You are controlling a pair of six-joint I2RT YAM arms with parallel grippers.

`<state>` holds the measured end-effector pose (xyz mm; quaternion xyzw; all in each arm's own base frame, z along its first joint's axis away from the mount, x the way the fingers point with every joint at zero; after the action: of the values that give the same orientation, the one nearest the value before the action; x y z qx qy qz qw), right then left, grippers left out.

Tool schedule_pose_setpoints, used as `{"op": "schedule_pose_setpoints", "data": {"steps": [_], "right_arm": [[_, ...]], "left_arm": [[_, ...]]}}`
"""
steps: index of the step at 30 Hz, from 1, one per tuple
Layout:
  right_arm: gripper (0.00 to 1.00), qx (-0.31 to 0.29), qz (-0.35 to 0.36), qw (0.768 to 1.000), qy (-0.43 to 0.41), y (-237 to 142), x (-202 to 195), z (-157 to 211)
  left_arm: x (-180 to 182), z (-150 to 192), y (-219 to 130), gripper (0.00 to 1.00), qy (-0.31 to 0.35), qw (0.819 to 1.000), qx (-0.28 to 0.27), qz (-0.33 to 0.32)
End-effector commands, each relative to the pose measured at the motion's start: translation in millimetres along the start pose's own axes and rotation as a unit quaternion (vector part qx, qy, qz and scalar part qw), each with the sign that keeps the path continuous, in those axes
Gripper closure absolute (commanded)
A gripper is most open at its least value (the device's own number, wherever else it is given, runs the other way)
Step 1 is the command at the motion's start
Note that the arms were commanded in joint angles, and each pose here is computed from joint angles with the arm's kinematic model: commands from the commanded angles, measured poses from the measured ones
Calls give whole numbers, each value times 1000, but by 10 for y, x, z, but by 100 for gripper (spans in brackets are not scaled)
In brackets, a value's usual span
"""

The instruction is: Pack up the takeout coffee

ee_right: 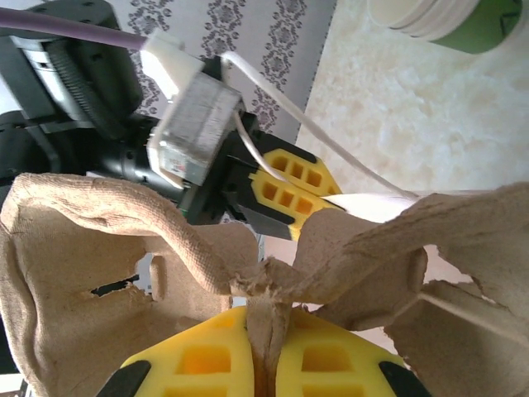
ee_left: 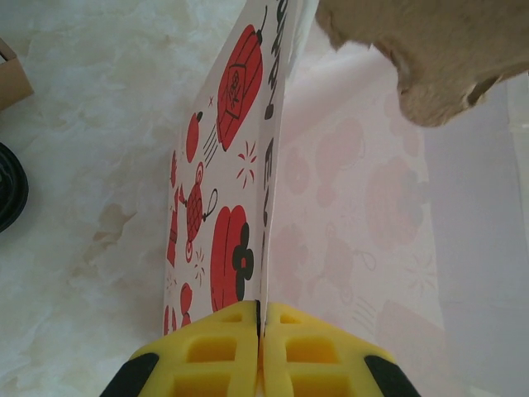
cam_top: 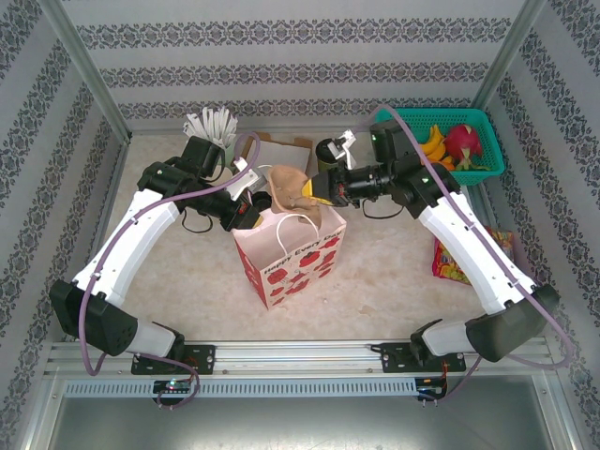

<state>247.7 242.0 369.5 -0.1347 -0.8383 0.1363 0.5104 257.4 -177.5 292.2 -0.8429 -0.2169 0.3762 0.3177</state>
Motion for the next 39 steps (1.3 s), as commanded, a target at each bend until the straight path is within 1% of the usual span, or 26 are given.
{"op": "schedule_pose_setpoints", "data": {"steps": [1,6,9,12,20,25,29,32,34,37,38,39], "right_arm": [[100,17,7,1000,7,59,-61,98],[100,31,57,998,15,120,-252,202],[100,34,109,994,-1,129,-363,254],[100,39,131,991,-8,152,-429,285],[100,71,218,972,-44,226,-631,406],[100,90,247,963,-59,245,-693,439],[100,102,281,951,-77,284,-711,449],[100,77,305,947,-73,285,-717,380],[100,71,314,944,-70,303,-710,360],[100,66,315,945,-53,348,-710,351],[100,59,315,946,-45,351,-709,339],[100,55,313,947,-37,360,-705,338]], "left_arm": [[-5,-59,5,100,-1,1000,-12,14],[-12,-73,-5,100,1,1000,-16,14],[-41,-94,-13,100,2,1000,-21,24],[-61,-105,-14,100,1,999,-20,31],[-62,-145,-15,100,-6,999,-30,42],[-51,-154,-28,100,-9,998,-37,42],[-67,-203,-19,98,-19,997,-42,54],[-73,-234,-20,94,-27,997,-41,59],[-85,-267,-44,89,-35,997,-43,58],[-264,-312,-184,76,-21,994,-57,87],[-327,-312,-241,69,-12,993,-67,93],[-388,-297,-308,60,-1,992,-79,94]]}}
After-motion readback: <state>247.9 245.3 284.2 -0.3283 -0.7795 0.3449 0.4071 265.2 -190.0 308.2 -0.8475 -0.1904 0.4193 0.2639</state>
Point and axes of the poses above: each hand's point on the last joint's axis, 136 mm out from that joint toward the fingers, its own y axis out along the fingers, its own x axis along the line the jaws close on, z = x × y, the point moved 4 cm from there along -y, back along the fingers, and after that the axes turned 12 degrees about -y, right-handed, at the moved point
